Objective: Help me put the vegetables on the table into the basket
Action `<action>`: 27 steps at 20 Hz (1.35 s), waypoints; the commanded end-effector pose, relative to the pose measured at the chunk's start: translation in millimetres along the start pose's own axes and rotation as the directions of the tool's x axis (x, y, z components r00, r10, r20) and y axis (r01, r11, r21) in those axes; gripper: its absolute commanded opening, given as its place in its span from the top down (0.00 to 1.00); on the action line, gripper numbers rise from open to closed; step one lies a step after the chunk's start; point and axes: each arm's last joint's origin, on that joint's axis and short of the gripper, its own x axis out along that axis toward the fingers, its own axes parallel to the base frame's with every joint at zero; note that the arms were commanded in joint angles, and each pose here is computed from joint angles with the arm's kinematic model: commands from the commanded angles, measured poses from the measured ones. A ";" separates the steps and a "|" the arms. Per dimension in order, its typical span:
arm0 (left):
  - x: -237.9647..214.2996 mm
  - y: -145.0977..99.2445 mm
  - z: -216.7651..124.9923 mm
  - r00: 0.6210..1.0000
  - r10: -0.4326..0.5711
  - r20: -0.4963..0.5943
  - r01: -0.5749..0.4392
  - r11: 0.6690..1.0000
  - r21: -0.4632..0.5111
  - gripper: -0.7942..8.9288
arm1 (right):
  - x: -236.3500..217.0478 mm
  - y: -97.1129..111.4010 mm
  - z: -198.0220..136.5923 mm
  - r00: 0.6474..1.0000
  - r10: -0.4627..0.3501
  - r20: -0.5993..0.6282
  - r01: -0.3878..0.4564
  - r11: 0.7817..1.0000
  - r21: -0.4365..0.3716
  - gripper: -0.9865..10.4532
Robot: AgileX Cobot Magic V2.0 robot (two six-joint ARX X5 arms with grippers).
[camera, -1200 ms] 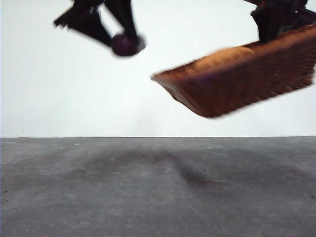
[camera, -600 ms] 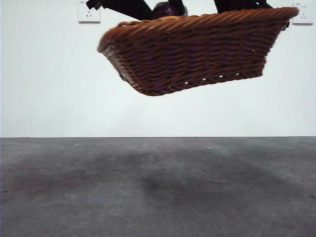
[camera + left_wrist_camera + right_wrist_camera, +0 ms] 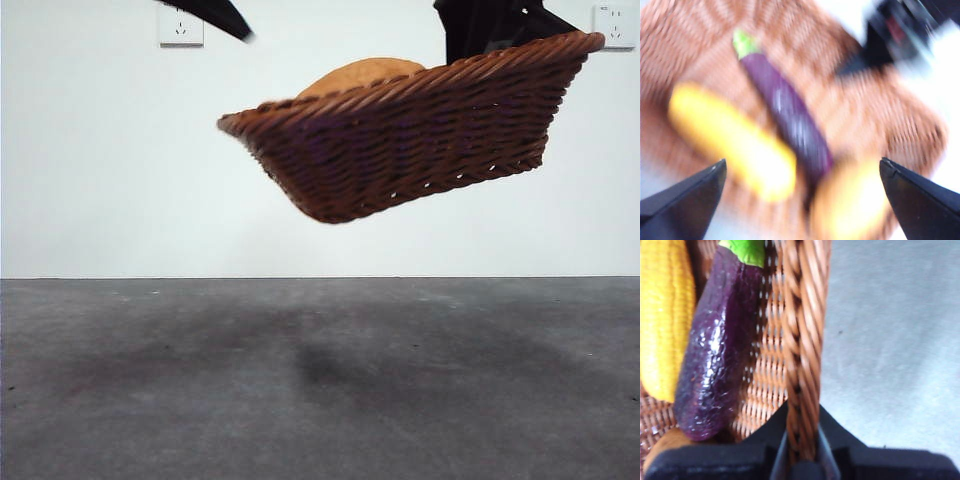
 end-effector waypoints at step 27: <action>-142.8 4.1 -83.2 0.982 0.180 -0.058 -0.182 0.982 -0.039 0.93 | 128.6 -214.2 24.5 0.990 0.063 -0.123 -0.026 0.960 0.278 0.93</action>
